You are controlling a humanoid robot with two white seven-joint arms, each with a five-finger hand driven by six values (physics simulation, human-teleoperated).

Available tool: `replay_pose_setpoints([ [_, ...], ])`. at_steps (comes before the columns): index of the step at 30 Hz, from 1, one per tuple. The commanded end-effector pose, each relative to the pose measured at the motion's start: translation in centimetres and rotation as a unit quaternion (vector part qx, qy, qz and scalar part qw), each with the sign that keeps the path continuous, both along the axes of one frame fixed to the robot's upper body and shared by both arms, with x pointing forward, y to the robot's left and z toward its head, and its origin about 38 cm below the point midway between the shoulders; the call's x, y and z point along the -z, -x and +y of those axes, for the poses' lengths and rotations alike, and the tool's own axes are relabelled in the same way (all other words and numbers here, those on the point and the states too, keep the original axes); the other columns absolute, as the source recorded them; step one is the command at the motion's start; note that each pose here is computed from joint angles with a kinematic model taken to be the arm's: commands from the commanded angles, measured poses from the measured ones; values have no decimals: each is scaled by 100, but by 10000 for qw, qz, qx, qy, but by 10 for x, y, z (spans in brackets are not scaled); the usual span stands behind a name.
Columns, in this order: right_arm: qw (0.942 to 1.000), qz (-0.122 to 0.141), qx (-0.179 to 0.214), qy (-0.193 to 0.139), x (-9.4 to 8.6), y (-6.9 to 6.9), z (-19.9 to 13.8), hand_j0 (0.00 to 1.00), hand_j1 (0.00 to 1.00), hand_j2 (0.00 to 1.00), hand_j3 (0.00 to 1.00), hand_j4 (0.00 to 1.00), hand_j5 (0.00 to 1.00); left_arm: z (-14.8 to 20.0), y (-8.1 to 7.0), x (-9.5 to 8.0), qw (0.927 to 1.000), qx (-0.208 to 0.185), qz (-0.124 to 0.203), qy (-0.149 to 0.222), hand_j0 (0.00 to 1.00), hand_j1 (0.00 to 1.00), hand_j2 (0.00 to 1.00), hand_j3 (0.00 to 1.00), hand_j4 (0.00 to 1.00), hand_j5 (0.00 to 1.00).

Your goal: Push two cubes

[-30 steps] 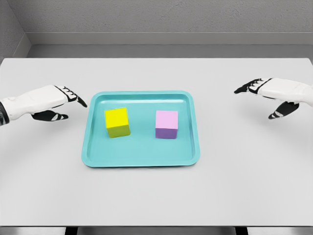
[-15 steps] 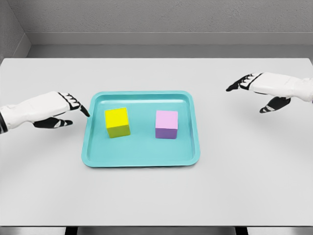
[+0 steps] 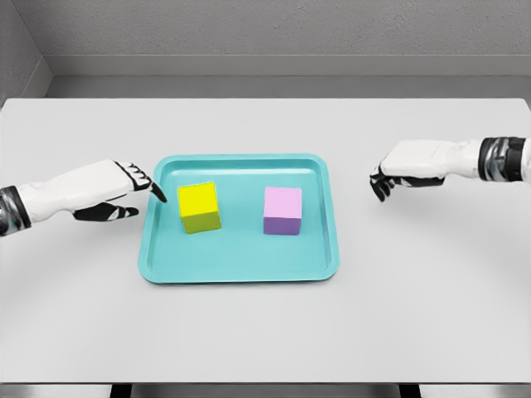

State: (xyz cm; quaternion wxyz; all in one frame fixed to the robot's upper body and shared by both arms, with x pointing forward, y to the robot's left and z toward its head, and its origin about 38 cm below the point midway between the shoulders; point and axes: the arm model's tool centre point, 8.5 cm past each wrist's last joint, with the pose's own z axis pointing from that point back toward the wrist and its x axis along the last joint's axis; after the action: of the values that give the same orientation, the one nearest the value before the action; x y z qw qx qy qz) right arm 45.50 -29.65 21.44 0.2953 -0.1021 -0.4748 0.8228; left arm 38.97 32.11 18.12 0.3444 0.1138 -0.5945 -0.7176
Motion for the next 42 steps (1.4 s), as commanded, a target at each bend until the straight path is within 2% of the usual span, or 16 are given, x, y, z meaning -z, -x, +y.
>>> replay_pose_setpoints([
  [1, 9995, 188, -181, 152, 14, 6, 10, 13, 13, 13, 13, 13, 13, -4, 0, 2, 10000, 9, 20, 66, 65, 65, 65, 65, 65, 65],
  [3, 9986, 171, -462, 195, 12, 4, 33, 13, 13, 13, 13, 13, 13, -3, -1, 2, 10000, -4, 29, 64, 65, 65, 65, 65, 65, 65],
  [5, 9967, 224, -675, 387, 15, 5, 45, 13, 13, 13, 13, 13, 13, -3, -1, 2, 10000, -4, 29, 64, 65, 65, 65, 65, 65, 65],
  [8, 9949, 231, -843, 494, 15, 8, 52, 13, 13, 13, 13, 13, 13, 5, -4, 11, 9997, -158, 155, 63, 65, 65, 65, 65, 65, 65],
  [11, 9927, 196, -1048, 570, 12, 13, 62, 13, 13, 13, 13, 13, 13, 5, -7, 13, 9996, -197, 164, 105, 65, 65, 65, 65, 65, 65],
  [17, 9901, 210, -1206, 688, 19, 16, 72, 13, 13, 13, 13, 13, 13, -5, -8, 18, 9996, -139, 164, 163, 64, 64, 64, 64, 64, 64],
  [27, 9865, 49, -1443, 773, 17, 10, 97, 13, 13, 13, 13, 13, 13, -16, -8, 22, 9996, -78, 154, 223, 64, 64, 64, 64, 64, 64],
  [30, 9863, 118, -1441, 789, 23, 8, 101, 13, 13, 13, 13, 13, 13, -24, -7, 27, 9995, -10, 203, 255, 64, 64, 64, 64, 64, 64],
  [33, 9867, 112, -1363, 876, 27, 0, 101, 13, 13, 13, 13, 13, 13, -24, -7, 27, 9995, -8, 203, 262, 64, 64, 64, 64, 64, 64],
  [41, 9847, 143, -1423, 992, 34, -2, 109, 13, 13, 13, 13, 13, 13, -7, -9, 17, 9995, -139, 146, 226, 63, 63, 63, 63, 63, 63],
  [42, 9846, 130, -1433, 997, 33, -2, 109, 13, 13, 13, 13, 13, 13, -2, -10, 20, 9994, -203, 192, 203, 63, 63, 63, 63, 63, 63],
])
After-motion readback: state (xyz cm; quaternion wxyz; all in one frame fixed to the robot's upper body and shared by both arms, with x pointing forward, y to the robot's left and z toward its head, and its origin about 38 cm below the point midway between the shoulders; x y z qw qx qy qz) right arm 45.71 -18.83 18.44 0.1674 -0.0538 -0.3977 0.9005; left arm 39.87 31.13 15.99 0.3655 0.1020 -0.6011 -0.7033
